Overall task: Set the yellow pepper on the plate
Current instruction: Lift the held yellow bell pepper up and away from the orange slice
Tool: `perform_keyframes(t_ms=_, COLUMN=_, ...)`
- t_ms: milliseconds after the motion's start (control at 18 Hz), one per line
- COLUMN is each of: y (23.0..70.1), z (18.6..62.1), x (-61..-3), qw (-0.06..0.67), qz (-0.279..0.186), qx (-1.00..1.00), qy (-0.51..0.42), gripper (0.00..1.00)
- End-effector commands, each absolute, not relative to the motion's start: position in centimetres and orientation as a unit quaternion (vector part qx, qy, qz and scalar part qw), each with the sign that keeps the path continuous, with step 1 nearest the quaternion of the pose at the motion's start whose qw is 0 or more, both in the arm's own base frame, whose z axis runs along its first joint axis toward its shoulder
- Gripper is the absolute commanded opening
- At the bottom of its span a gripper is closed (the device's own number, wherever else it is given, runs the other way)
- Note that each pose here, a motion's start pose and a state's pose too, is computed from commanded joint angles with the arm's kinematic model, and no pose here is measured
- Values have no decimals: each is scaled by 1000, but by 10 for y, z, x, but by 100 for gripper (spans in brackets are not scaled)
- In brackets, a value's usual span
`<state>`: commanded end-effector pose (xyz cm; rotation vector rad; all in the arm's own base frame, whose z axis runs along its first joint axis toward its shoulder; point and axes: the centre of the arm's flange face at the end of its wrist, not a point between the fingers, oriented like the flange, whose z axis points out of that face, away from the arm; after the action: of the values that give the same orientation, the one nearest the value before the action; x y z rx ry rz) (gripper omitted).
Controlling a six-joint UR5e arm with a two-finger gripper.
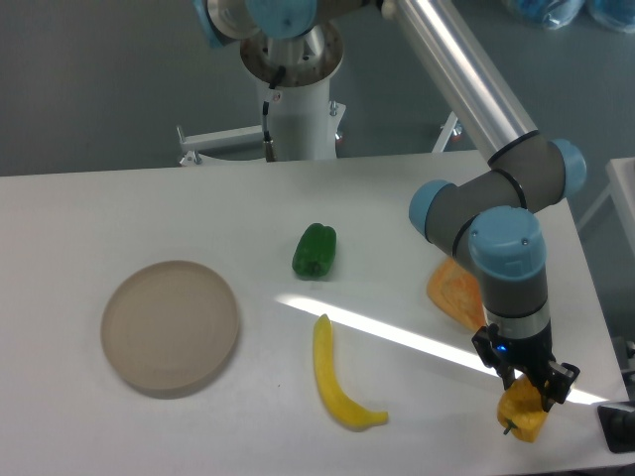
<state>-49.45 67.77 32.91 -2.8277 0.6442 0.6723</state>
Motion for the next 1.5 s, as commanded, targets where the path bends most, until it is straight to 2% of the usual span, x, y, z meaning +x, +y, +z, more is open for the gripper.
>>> perform_keyframes(t_ms=389, y=677, z=332, x=-489, qw=81, qz=225, qx=-946, qy=218, gripper=46)
perform_keyframes(t_ms=778, y=663, z=365, x=-461, qw=90, qz=222, qx=-948, qy=211, gripper=46)
perform_keyframes(t_ms=944, y=652, z=397, x=-424, qw=81, qz=196, qx=-954, qy=213, gripper=47)
perform_keyframes(t_ms=1222, y=634, z=446, x=-361, qw=72, qz=153, qx=-972, qy=164, gripper=47)
perform_keyframes(t_ms=1500, y=610, z=453, x=-298, qw=99, qz=90, qx=-987, qy=91, gripper=47)
